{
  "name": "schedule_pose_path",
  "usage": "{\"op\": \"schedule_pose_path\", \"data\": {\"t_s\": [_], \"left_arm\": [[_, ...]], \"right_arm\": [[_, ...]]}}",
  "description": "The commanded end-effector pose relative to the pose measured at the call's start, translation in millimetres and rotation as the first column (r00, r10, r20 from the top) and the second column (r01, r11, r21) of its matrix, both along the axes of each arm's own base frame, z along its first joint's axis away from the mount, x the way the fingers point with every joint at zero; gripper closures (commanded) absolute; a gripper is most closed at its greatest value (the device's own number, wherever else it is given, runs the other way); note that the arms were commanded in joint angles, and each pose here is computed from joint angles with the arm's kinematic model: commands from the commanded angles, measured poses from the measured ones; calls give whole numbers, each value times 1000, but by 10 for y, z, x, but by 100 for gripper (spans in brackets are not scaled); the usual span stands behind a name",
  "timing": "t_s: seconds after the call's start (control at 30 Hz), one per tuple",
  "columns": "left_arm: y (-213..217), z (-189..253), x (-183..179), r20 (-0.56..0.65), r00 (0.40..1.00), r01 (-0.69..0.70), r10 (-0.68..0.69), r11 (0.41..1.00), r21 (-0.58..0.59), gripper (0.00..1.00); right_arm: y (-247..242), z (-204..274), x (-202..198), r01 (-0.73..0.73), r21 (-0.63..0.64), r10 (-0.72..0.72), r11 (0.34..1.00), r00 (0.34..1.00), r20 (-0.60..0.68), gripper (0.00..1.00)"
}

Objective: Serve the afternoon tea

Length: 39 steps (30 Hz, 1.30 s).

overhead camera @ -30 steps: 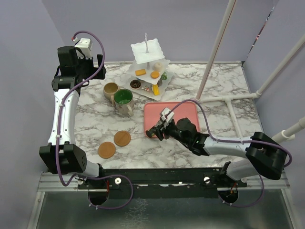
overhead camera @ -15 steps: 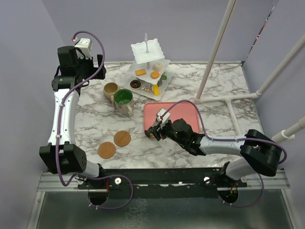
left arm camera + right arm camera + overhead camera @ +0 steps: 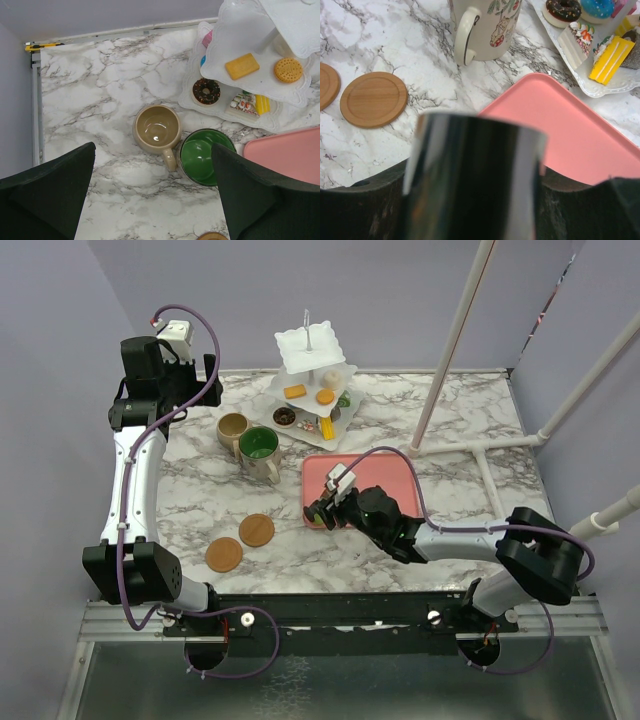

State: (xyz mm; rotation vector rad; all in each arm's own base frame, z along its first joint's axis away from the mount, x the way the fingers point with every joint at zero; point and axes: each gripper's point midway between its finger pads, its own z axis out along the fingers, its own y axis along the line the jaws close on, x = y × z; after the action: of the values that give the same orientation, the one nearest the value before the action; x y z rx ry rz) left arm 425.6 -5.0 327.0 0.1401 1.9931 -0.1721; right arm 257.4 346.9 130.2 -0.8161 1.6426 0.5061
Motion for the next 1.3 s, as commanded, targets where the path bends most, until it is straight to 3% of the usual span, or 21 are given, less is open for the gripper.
{"op": "schedule_pose_path", "data": {"t_s": [0.0, 0.47, 0.73, 0.93, 1.1, 1.27], "left_arm": [[0, 69, -63, 15, 1000, 8, -8, 1000, -4, 1], [4, 63, -59, 13, 1000, 5, -5, 1000, -7, 1], [-7, 50, -54, 7, 1000, 6, -5, 1000, -17, 1], [-6, 58, -62, 10, 1000, 5, -5, 1000, -15, 1], [-5, 62, -69, 12, 1000, 6, -6, 1000, -13, 1], [-9, 57, -70, 11, 1000, 8, -8, 1000, -12, 1]], "right_arm": [[61, 11, 14, -9, 5, 9, 1000, 1000, 17, 43], [-115, -258, -54, -7, -107, 10, 994, 999, 31, 48], [-170, -240, -88, 24, -124, -15, 992, 997, 77, 55], [-124, -252, -129, 22, -143, -8, 990, 995, 97, 53], [-88, 28, -37, 84, -41, -79, 996, 991, 110, 66], [77, 614, 88, 87, 66, -97, 994, 981, 169, 69]]}}
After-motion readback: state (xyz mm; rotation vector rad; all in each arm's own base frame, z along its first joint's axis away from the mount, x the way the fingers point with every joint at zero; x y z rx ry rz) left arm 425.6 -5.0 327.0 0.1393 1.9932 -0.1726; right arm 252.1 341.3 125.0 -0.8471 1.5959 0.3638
